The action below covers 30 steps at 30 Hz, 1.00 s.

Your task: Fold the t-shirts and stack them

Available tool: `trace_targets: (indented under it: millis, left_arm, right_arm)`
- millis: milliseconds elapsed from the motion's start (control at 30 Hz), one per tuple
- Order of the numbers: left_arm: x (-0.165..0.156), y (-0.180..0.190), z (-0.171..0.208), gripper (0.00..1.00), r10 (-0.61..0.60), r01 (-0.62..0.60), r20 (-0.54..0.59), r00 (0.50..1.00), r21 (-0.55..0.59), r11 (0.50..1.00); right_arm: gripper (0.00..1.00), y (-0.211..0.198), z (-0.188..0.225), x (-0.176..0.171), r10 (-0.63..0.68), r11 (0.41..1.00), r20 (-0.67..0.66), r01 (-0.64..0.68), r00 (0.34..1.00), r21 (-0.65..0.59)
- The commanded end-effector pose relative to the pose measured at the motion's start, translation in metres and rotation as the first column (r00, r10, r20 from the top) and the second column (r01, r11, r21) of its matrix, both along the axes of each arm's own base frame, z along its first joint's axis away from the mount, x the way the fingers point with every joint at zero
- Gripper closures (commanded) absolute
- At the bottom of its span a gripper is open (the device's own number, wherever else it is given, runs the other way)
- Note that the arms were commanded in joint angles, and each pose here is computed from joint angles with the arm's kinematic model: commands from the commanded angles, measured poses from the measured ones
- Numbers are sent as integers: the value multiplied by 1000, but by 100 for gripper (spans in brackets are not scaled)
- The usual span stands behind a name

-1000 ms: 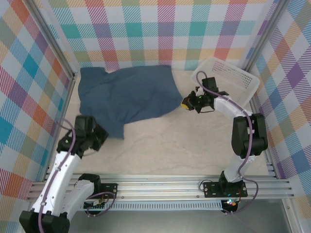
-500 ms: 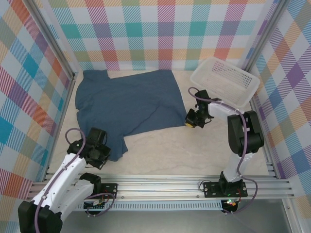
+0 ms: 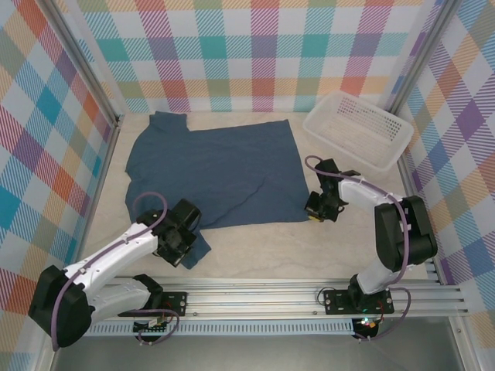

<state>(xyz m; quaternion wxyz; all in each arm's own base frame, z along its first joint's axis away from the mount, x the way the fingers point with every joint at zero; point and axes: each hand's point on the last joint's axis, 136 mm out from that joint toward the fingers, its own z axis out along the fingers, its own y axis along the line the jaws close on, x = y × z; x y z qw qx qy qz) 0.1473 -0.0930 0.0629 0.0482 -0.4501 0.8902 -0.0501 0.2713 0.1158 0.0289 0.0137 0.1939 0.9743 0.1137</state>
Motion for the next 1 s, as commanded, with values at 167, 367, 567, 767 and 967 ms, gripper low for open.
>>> trace_targets:
  millis: [167, 367, 567, 767, 967]
  left_arm:
    - [-5, 8, 3, 100, 59, -59, 34, 998, 2, 998]
    - [-30, 53, 22, 100, 95, -94, 3, 995, 196, 976]
    - [-48, 77, 25, 100, 127, -123, 3, 992, 269, 955]
    - [-28, 56, 11, 77, 103, -110, 49, 993, 182, 977]
    - [15, 38, 59, 44, 13, -37, 204, 979, 115, 993]
  right_arm:
    - [100, 3, -5, 6, 41, 999, -29, -42, 999, -18]
    - [100, -5, -3, 5, 36, 997, -31, -37, 999, -64]
    - [100, -17, -6, -5, 19, 993, -54, -25, 998, -118]
    - [98, -18, -14, -15, 13, 992, -88, -24, 996, -120]
    - [65, -17, 9, -6, 11, 993, -32, -14, 999, -113]
